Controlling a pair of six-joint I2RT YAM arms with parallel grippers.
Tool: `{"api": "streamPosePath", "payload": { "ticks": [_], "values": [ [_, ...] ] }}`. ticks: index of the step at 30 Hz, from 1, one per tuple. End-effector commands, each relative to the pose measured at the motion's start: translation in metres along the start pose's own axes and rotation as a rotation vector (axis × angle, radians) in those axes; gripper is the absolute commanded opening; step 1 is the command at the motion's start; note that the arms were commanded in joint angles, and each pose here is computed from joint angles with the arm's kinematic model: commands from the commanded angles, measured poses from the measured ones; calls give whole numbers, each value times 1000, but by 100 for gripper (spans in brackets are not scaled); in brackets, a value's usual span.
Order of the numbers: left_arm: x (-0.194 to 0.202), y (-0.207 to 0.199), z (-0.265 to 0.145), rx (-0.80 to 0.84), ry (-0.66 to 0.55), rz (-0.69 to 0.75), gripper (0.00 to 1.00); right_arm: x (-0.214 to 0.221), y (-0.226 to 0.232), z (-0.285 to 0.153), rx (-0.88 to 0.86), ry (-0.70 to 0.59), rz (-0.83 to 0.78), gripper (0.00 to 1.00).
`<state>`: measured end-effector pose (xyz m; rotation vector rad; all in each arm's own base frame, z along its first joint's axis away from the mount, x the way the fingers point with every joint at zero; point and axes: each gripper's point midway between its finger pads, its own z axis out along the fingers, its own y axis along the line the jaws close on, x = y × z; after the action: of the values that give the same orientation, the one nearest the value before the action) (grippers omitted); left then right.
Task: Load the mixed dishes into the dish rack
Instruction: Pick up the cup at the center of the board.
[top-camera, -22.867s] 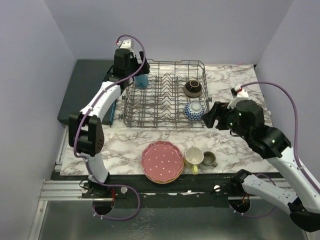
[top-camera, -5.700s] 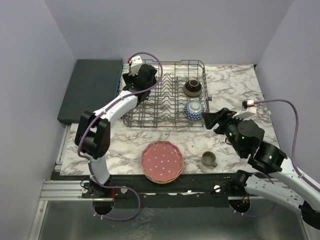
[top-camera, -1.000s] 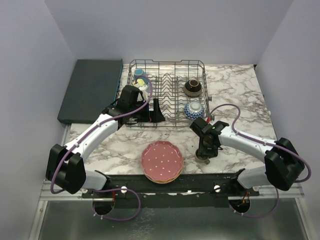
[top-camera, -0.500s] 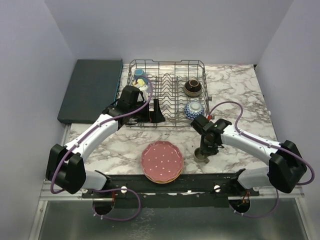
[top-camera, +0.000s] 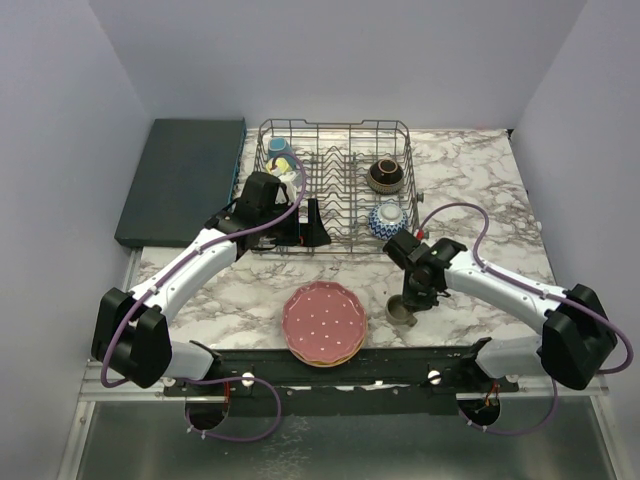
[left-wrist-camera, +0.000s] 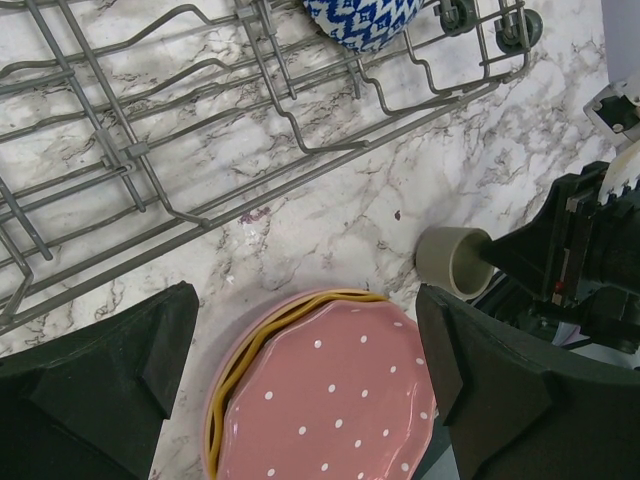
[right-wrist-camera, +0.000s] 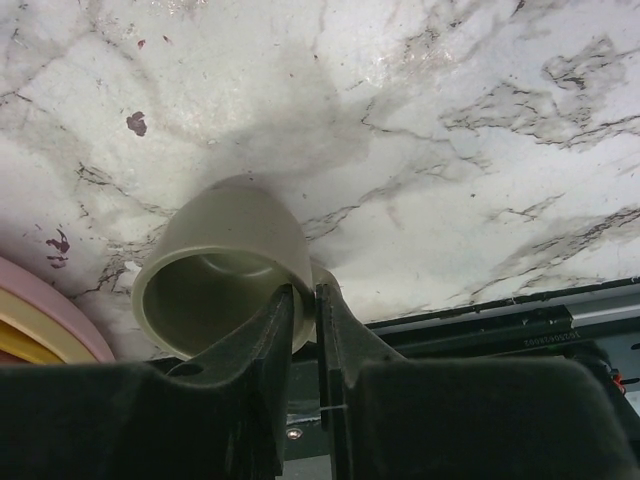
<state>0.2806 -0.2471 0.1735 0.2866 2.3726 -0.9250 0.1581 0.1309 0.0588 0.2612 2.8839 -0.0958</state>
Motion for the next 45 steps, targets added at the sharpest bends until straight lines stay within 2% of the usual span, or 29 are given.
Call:
{"api": "streamPosePath", "payload": {
  "ticks": [1,10,30,45],
  "values": [
    [4,-2,1,8,6,17,99,3,-3,0,-7,-1,16,19],
    [7,-2,2,6,11,23,99,6,3,4,-56,-6,27,0],
    [8,-9,0,35,16,60,99,-17,4,-30,-148,-145,76,0],
    [0,-54,-18,214,36,6,99,-55,27,-81,-336,-322,85,0]
  ]
}}
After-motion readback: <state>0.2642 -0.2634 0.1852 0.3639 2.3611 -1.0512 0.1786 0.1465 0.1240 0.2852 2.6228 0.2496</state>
